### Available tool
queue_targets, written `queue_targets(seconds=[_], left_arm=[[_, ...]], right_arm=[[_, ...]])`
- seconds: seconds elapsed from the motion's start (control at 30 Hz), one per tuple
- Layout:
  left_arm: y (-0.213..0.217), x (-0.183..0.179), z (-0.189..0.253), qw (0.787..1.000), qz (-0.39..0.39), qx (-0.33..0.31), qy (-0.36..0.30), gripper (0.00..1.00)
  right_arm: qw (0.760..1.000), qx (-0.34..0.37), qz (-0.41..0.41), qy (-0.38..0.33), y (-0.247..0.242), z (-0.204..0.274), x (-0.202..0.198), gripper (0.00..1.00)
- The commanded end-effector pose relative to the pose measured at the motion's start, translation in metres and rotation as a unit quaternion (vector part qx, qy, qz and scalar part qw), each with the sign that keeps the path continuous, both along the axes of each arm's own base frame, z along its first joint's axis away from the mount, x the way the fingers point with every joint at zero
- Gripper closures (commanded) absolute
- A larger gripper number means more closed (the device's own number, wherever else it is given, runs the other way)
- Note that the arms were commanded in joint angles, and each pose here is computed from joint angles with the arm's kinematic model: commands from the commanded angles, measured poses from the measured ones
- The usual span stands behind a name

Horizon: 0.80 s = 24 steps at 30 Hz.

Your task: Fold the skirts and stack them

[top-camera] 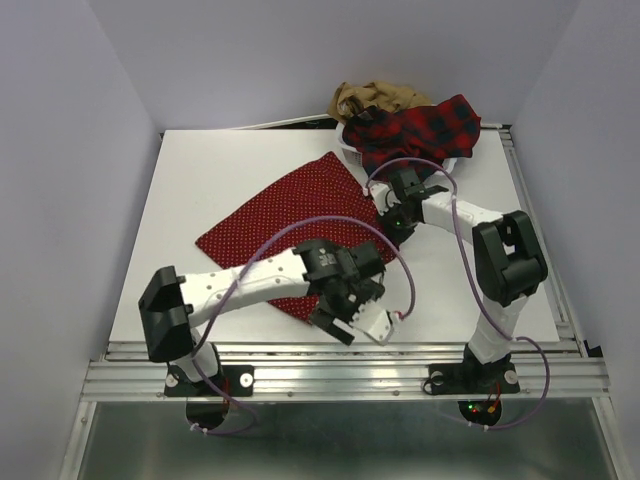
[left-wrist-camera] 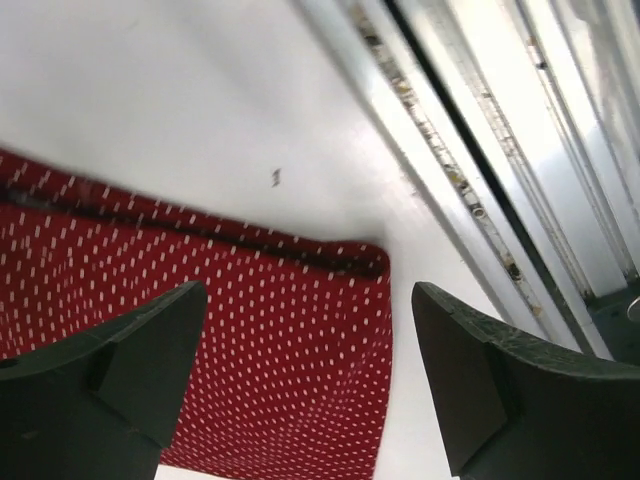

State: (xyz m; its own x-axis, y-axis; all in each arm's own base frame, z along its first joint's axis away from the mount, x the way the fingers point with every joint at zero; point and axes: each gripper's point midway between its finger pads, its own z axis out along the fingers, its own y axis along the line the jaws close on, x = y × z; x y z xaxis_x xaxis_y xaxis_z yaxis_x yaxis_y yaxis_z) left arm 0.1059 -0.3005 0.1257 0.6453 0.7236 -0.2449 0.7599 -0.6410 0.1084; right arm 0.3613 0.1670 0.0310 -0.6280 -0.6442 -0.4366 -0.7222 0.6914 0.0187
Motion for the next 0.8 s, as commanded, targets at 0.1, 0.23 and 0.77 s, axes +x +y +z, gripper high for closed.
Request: queue_targets(seconds=[0.1,0.23,0.77], left_arm=[[0.042,0.095,0.053,0.936,0.306,-0.139,0.102,0.17],[0.117,0.172,0.039,0.825,0.528,-0.187,0.080,0.29],[0.241,0.221,-0.093,0.657,0.750,-0.065,0.047,0.28]], right_arm=[[0.996,0.056,-0.061,0.027,-0.012,0.021,-0.001,0.79],[0.994,0.053,-0.095,0.031,-0.021,0.016,0.004,0.48],[0.988,0.099,-0.064,0.102,-0.007,0.002,-0.018,0.95]])
